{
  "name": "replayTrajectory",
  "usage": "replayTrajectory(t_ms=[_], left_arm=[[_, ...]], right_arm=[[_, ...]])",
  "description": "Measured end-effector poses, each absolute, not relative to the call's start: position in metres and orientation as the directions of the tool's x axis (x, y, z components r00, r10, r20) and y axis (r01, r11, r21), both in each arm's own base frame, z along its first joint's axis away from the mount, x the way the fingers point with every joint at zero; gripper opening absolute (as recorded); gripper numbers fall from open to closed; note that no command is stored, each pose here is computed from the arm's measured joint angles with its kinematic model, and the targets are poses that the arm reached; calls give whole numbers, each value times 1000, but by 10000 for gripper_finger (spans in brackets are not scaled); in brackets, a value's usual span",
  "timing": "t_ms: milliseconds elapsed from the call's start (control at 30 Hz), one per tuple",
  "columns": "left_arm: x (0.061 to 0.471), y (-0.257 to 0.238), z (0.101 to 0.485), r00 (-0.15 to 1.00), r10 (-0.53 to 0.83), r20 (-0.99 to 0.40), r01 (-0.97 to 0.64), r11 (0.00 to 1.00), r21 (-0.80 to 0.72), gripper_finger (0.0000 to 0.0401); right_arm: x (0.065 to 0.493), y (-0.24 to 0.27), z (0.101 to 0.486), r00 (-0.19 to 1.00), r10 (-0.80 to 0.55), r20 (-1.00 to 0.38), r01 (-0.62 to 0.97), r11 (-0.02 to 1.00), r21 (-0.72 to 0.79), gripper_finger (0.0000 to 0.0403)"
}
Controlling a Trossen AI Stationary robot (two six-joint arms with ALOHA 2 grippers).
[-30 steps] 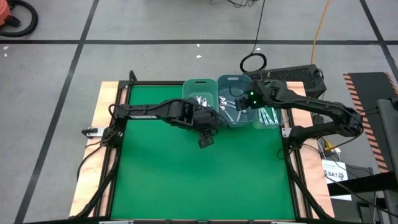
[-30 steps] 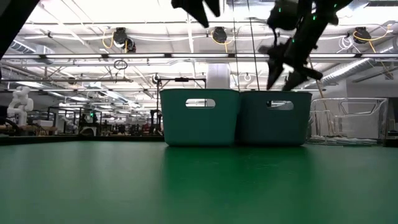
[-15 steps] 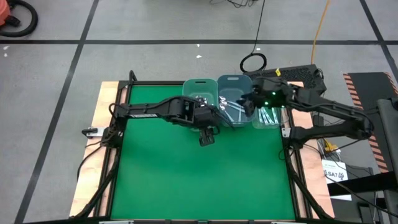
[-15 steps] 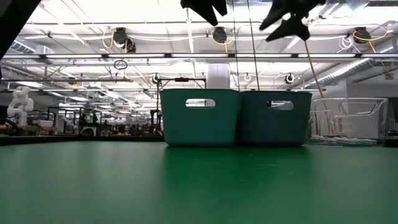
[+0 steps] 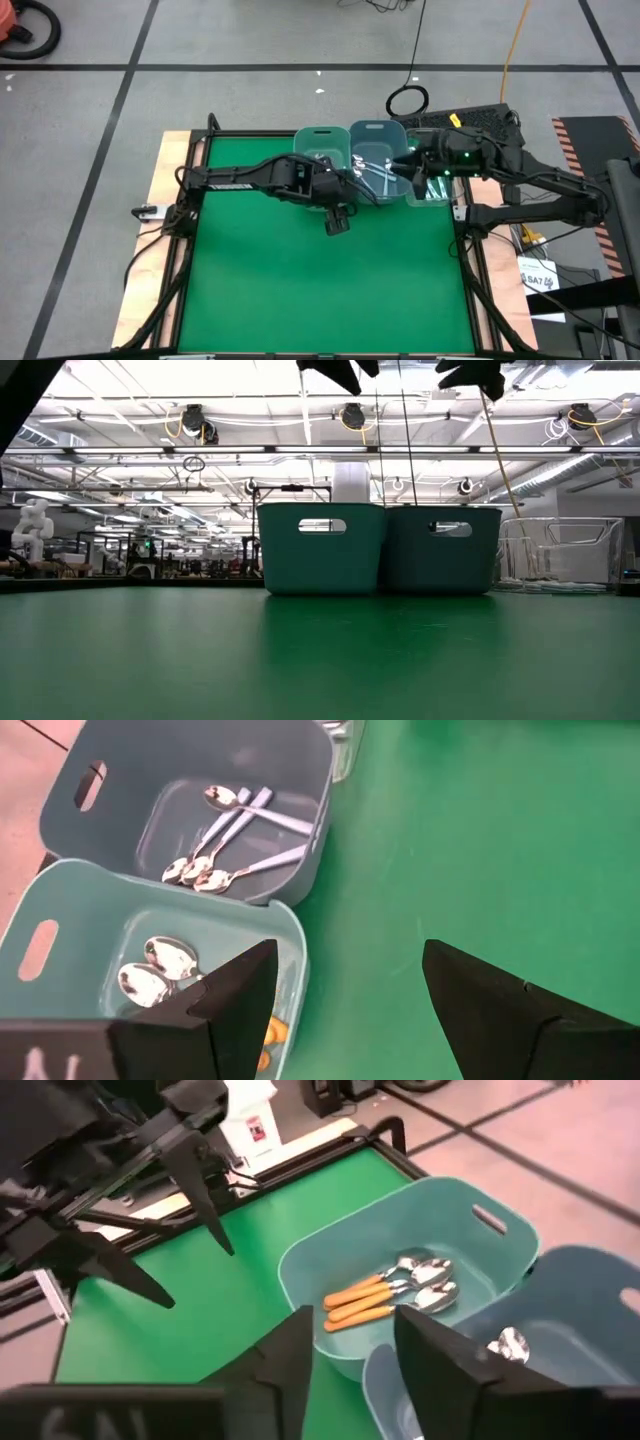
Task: Sort silverware by color (type)
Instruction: Return to Home Position
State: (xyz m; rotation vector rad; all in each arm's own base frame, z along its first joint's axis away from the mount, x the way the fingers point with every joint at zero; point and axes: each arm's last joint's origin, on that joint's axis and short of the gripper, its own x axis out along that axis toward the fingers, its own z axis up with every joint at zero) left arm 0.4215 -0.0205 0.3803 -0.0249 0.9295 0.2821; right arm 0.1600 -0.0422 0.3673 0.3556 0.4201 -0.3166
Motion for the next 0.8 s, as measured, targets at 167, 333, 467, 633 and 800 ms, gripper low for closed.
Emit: replayTrajectory(t_ms=[167, 333, 467, 633, 800], left_arm=[[421, -19, 388, 603, 216, -768, -254, 965, 71, 215], [411, -24, 401, 635, 168, -754, -238, 971, 15, 107], [400, -31, 411, 644, 142, -752, -206, 979, 8, 22], [378, -36, 430, 658, 129, -742, -171, 985, 19, 6], [346, -40, 434, 534, 164, -829, -153, 984, 96, 4]], right_arm=[[153, -39, 371, 886, -185, -426, 293, 934, 203, 66], [147, -33, 374, 906, -112, -409, 188, 970, 151, 8], [142, -27, 374, 917, -84, -390, 134, 986, 102, 2], [132, -20, 371, 928, -56, -368, 80, 995, 51, 1], [117, -14, 367, 946, -31, -324, 34, 999, 6, 1]])
